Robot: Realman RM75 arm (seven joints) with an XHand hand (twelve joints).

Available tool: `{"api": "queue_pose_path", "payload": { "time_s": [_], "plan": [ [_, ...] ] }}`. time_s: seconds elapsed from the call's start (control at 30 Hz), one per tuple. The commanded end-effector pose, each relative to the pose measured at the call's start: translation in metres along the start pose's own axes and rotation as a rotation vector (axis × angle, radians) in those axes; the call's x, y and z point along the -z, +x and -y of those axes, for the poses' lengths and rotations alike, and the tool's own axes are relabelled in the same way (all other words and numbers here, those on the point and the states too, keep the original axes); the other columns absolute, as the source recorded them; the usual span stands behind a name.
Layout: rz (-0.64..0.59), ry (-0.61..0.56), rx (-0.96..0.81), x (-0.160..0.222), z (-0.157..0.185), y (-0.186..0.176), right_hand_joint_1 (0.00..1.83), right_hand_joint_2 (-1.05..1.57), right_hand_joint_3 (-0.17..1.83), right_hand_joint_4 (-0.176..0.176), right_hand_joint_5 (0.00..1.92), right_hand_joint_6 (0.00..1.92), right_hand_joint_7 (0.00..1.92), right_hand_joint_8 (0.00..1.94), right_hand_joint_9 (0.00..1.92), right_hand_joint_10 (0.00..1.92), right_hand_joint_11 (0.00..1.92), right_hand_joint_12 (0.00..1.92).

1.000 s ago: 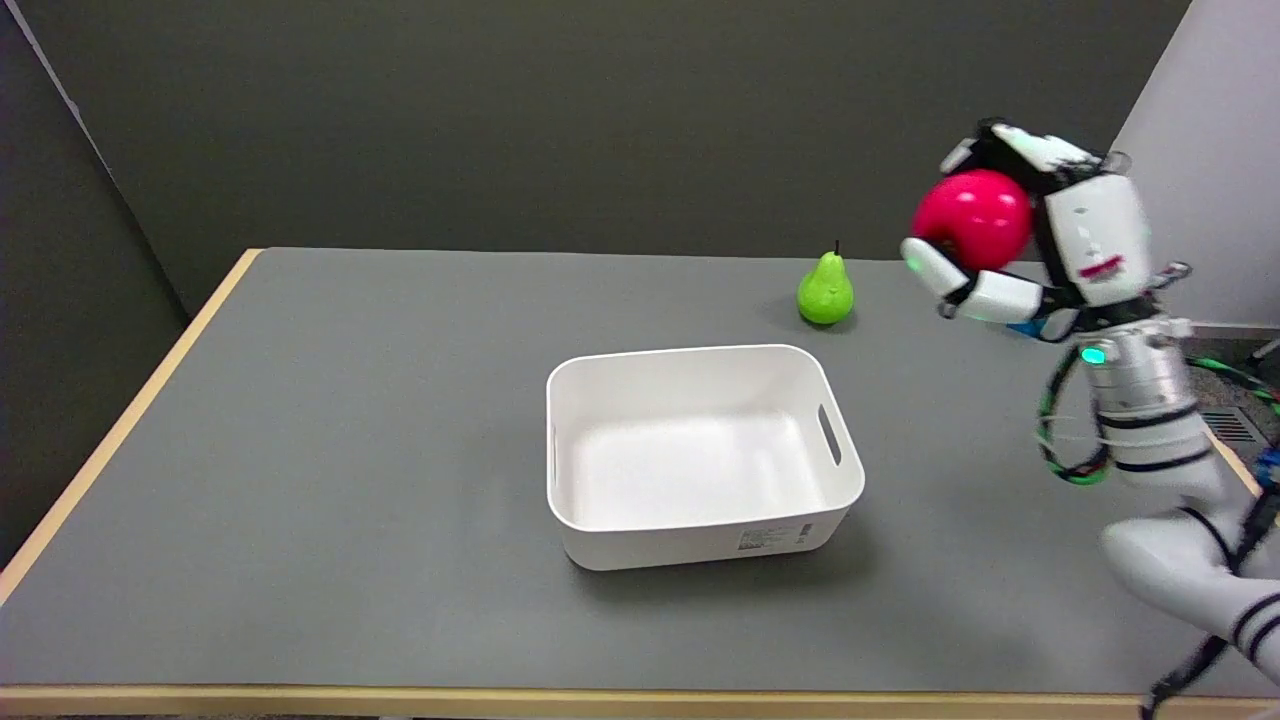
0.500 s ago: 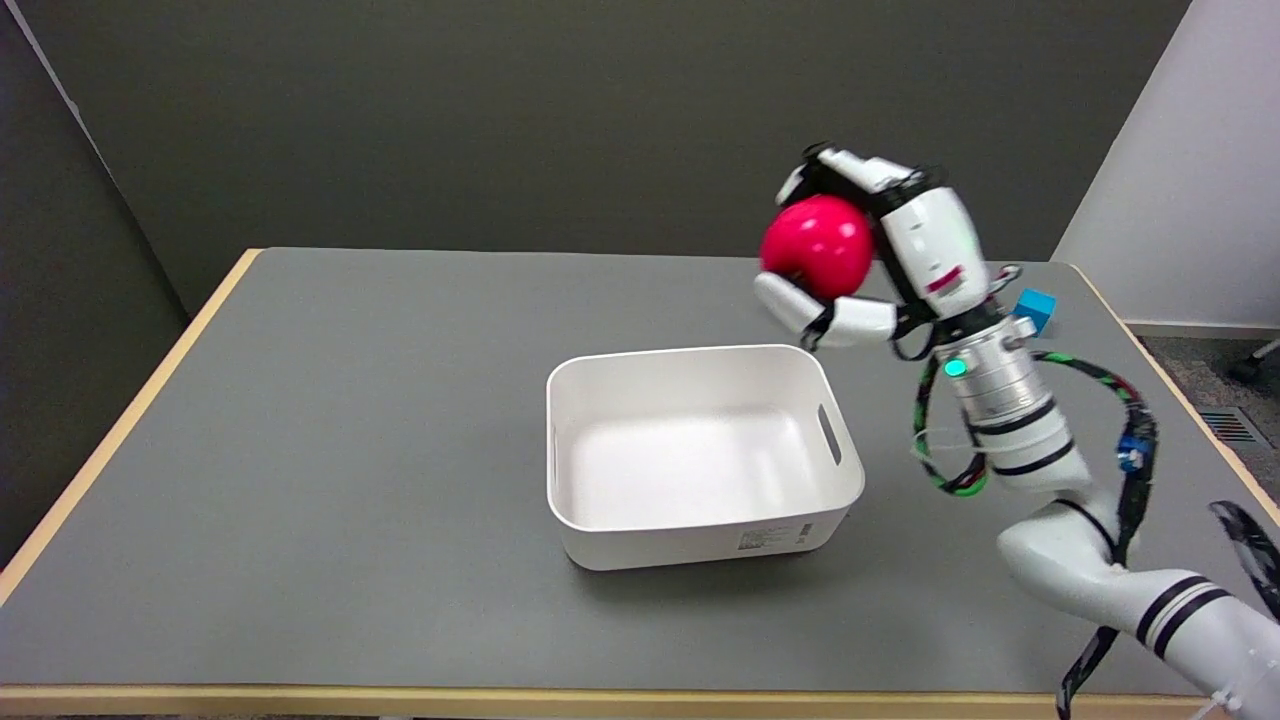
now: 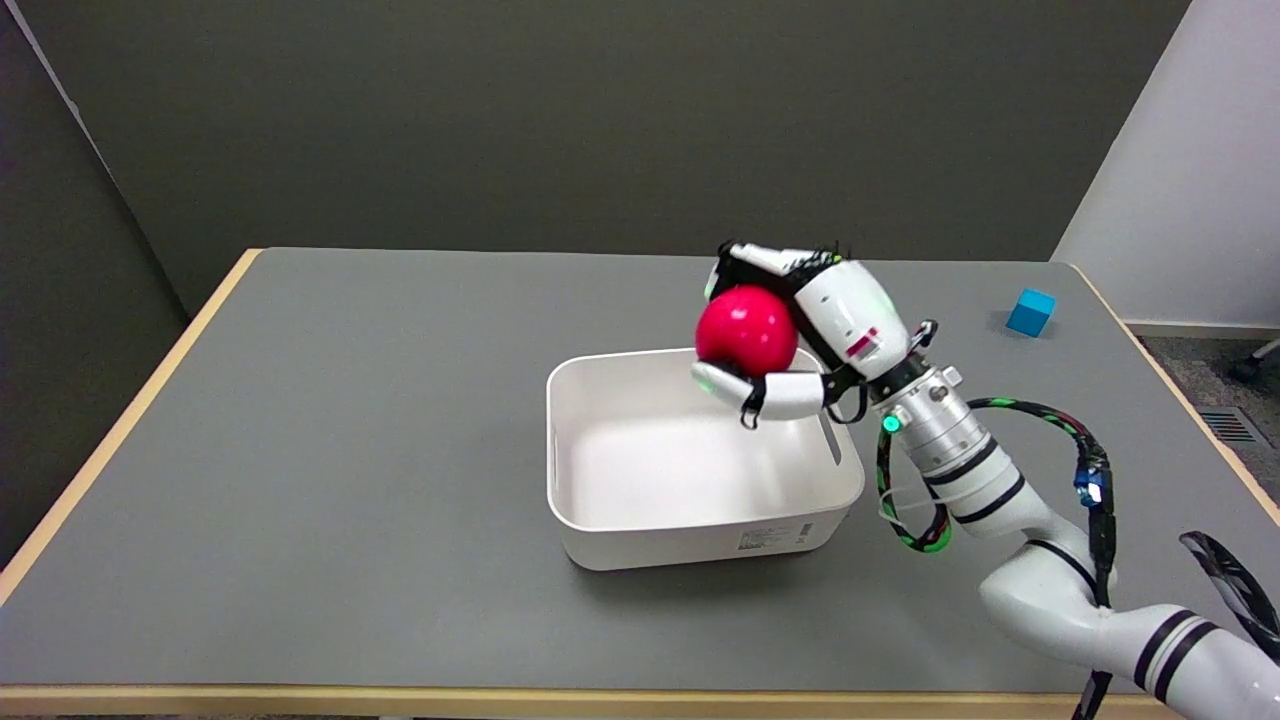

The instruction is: Place the red apple into the white box.

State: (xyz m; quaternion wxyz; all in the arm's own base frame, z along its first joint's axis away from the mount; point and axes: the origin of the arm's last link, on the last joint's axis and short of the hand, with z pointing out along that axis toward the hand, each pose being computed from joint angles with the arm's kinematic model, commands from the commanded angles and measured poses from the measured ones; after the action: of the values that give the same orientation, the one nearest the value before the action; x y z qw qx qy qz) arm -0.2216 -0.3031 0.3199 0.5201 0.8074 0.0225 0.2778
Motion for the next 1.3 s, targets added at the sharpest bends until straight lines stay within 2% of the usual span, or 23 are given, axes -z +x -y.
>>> {"api": "queue_pose_path", "payload": {
  "time_s": [0.03, 0.27, 0.37, 0.43, 0.47, 0.5, 0.53, 0.57, 0.6, 0.67, 0.73, 0.8, 0.87, 0.93, 1.0, 1.07, 1.2, 1.23, 1.3],
  "plan": [
    [0.283, -0.034, 0.144, 0.018, -0.007, -0.025, 1.0, 0.78, 0.83, 0.054, 0.87, 1.92, 0.84, 1.94, 0.97, 1.92, 0.81, 1.92],
    [0.3, -0.043, 0.151, 0.02, -0.008, -0.028, 1.0, 0.78, 0.83, 0.049, 0.87, 1.92, 0.84, 1.94, 0.97, 1.92, 0.81, 1.92],
    [0.295, -0.069, 0.13, 0.025, -0.011, -0.026, 1.01, 0.8, 0.76, 0.043, 0.87, 1.92, 0.84, 1.94, 0.98, 1.92, 0.78, 1.92],
    [0.292, -0.096, 0.117, 0.028, -0.013, -0.025, 0.99, 0.87, 0.82, -0.023, 0.78, 1.61, 0.82, 1.94, 0.87, 1.92, 0.5, 1.92],
    [0.285, -0.109, 0.11, 0.029, -0.013, -0.023, 0.94, 0.96, 0.66, 0.054, 0.73, 1.57, 0.78, 1.55, 0.75, 1.64, 0.44, 1.79],
    [0.283, -0.113, 0.109, 0.029, -0.013, -0.022, 0.87, 1.06, 0.48, 0.15, 0.68, 1.55, 0.74, 1.09, 0.63, 1.31, 0.39, 1.64],
    [0.279, -0.115, 0.11, 0.029, -0.013, -0.02, 0.67, 0.94, 0.59, 0.149, 0.55, 1.22, 0.52, 0.71, 0.37, 0.96, 0.23, 1.37],
    [0.277, -0.114, 0.113, 0.029, -0.012, -0.018, 0.47, 0.77, 0.78, 0.119, 0.41, 0.85, 0.28, 0.42, 0.12, 0.67, 0.05, 1.11],
    [0.275, -0.115, 0.114, 0.029, -0.012, -0.018, 0.4, 0.71, 0.83, 0.11, 0.36, 0.69, 0.18, 0.31, 0.03, 0.53, 0.0, 0.98],
    [0.271, -0.124, 0.117, 0.029, -0.014, -0.016, 0.38, 0.7, 0.82, 0.118, 0.31, 0.58, 0.09, 0.24, 0.0, 0.33, 0.0, 0.79],
    [0.265, -0.128, 0.119, 0.029, -0.015, -0.014, 0.37, 0.68, 0.83, 0.135, 0.27, 0.55, 0.0, 0.06, 0.0, 0.02, 0.0, 0.47],
    [0.258, -0.128, 0.121, 0.028, -0.015, -0.012, 0.38, 0.64, 0.89, 0.142, 0.26, 0.57, 0.0, 0.0, 0.0, 0.0, 0.0, 0.42],
    [0.247, -0.127, 0.115, 0.026, -0.015, -0.009, 0.38, 0.68, 0.76, 0.145, 0.28, 0.5, 0.0, 0.0, 0.0, 0.0, 0.0, 0.36],
    [0.235, -0.129, 0.108, 0.024, -0.015, -0.006, 0.37, 0.67, 0.76, 0.142, 0.27, 0.48, 0.0, 0.0, 0.0, 0.0, 0.0, 0.35],
    [0.225, -0.138, 0.094, 0.023, -0.017, -0.003, 0.33, 0.59, 0.88, 0.135, 0.22, 0.5, 0.0, 0.0, 0.0, 0.0, 0.0, 0.35],
    [0.216, -0.145, 0.072, 0.022, -0.019, 0.001, 0.34, 0.64, 0.78, 0.133, 0.25, 0.44, 0.0, 0.0, 0.0, 0.0, 0.0, 0.34],
    [0.155, -0.2, -0.126, 0.02, -0.027, 0.012, 0.31, 0.64, 0.75, 0.117, 0.21, 0.37, 0.0, 0.0, 0.0, 0.0, 0.0, 0.34],
    [0.139, -0.197, -0.144, 0.018, -0.027, 0.016, 0.3, 0.62, 0.77, 0.105, 0.18, 0.35, 0.0, 0.0, 0.0, 0.0, 0.0, 0.34],
    [0.133, -0.189, -0.145, 0.015, -0.026, 0.021, 0.28, 0.54, 0.87, 0.044, 0.05, 0.22, 0.0, 0.0, 0.0, 0.0, 0.0, 0.33]
  ]
}}
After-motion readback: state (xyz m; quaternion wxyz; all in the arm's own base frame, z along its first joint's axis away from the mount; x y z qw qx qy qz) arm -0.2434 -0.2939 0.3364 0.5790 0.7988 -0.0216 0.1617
